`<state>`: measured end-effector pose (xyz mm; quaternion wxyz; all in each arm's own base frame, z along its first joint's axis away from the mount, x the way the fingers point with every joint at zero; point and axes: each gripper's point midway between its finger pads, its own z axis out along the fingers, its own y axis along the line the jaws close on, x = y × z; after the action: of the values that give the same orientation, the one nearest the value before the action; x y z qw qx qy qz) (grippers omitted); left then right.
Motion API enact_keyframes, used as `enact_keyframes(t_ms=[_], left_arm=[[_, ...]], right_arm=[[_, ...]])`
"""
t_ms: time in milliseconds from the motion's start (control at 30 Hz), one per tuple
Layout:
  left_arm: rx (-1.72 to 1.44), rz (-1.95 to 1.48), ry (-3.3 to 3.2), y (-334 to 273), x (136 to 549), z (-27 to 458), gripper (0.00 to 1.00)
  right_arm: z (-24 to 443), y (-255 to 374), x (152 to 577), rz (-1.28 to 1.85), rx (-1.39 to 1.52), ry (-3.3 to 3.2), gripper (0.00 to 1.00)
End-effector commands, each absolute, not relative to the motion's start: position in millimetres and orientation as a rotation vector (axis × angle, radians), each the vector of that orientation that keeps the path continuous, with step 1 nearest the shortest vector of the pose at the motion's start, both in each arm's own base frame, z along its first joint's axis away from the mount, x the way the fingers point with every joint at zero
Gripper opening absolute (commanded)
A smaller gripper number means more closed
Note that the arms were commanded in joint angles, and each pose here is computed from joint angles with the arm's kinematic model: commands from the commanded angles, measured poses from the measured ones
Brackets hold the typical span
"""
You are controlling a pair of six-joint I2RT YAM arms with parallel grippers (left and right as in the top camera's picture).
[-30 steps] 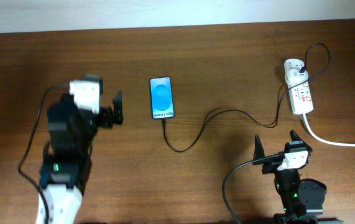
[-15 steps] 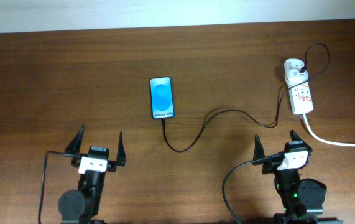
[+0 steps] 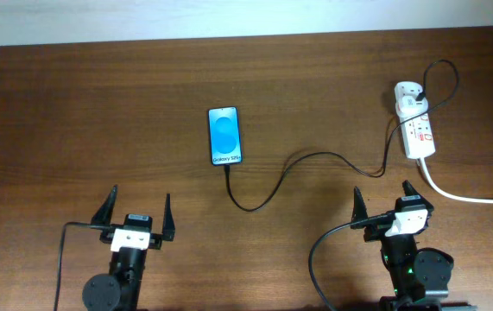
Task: Plug charger to phone and switch on socket
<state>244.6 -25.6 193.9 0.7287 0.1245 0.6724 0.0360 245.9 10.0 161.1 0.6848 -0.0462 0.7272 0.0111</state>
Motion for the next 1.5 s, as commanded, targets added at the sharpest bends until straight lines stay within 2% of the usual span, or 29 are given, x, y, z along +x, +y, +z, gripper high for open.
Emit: enact_keyframes(t_ms=[0, 1467], left_arm=[[0.283, 0.094, 1.628, -21.5, 245.3, 156.3, 0.99], [0.284, 0.094, 1.643, -21.4, 245.9, 153.1, 0.99]], right_arm=[[158.9, 11.3, 245.6, 0.033, -0.101, 1.633, 0.98], [158.9, 11.3, 245.6, 0.033, -0.101, 1.633, 0.99]])
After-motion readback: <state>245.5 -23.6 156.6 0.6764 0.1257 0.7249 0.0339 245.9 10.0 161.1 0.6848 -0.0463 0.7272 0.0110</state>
